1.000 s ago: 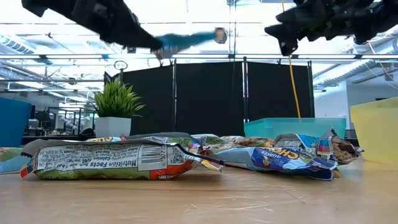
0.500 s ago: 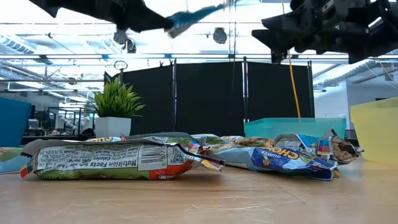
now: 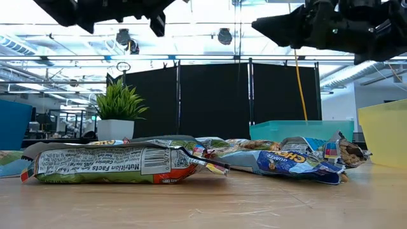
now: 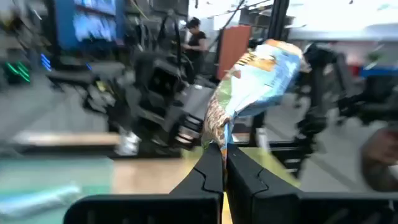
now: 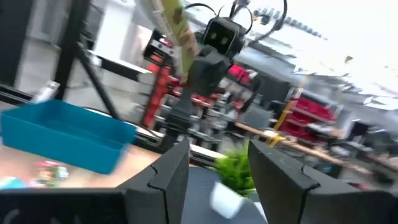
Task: Pick and place Granola Bars by type
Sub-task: Put the yellow granola bar into the green bin
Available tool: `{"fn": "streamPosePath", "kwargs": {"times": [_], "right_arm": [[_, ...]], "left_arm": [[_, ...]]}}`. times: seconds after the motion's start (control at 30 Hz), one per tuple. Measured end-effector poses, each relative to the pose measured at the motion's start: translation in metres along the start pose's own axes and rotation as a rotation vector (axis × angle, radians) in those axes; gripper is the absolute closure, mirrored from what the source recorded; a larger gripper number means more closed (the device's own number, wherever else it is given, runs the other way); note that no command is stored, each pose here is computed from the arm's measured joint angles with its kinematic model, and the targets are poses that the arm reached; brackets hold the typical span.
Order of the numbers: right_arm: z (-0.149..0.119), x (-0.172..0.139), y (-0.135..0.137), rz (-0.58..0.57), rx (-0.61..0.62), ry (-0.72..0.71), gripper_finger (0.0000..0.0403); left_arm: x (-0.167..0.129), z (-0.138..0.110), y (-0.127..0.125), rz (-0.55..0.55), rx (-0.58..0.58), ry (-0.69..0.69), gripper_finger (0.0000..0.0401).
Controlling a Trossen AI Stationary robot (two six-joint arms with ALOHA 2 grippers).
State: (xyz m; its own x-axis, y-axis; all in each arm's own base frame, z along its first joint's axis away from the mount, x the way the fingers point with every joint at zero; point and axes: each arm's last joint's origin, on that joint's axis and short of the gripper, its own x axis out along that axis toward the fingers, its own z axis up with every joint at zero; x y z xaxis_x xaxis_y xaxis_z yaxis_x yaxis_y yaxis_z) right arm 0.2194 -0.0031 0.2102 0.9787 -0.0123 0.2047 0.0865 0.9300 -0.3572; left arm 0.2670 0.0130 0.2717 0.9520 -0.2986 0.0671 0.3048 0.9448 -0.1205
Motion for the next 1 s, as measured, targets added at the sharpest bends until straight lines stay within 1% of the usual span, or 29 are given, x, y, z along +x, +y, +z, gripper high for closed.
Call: {"fn": "streamPosePath", "kwargs": {"times": [0.07, 0.17, 0.3, 0.4, 0.5, 0.67, 0.77, 1.0], "right_arm": [[0.005, 0.004, -0.001, -0.009, -0.044, -0.018, 0.0248], [0.017, 0.012, -0.001, -0.009, -0.098, -0.065, 0.0248], [0.03, 0.025, 0.003, 0.007, -0.147, -0.112, 0.0248], [0.033, 0.036, 0.009, 0.026, -0.165, -0.12, 0.0248], [0.031, 0.044, 0.014, 0.047, -0.173, -0.11, 0.0248], [0.029, 0.055, 0.018, 0.057, -0.168, -0.107, 0.0248], [0.03, 0.06, 0.02, 0.062, -0.167, -0.109, 0.0248], [0.033, 0.062, 0.019, 0.059, -0.163, -0.119, 0.0248]], "left_arm": [[0.002, -0.002, 0.006, -0.033, -0.082, -0.014, 0.0397], [0.006, -0.01, 0.018, -0.047, -0.162, -0.011, 0.0397], [0.015, -0.027, 0.03, -0.079, -0.21, 0.0, 0.0397], [0.02, -0.036, 0.037, -0.12, -0.238, -0.022, 0.0397], [0.022, -0.043, 0.045, -0.131, -0.283, -0.026, 0.0397], [0.021, -0.05, 0.052, -0.117, -0.311, -0.009, 0.0397], [0.021, -0.049, 0.052, -0.115, -0.295, -0.011, 0.0397], [0.021, -0.052, 0.052, -0.11, -0.298, 0.008, 0.0397]]}}
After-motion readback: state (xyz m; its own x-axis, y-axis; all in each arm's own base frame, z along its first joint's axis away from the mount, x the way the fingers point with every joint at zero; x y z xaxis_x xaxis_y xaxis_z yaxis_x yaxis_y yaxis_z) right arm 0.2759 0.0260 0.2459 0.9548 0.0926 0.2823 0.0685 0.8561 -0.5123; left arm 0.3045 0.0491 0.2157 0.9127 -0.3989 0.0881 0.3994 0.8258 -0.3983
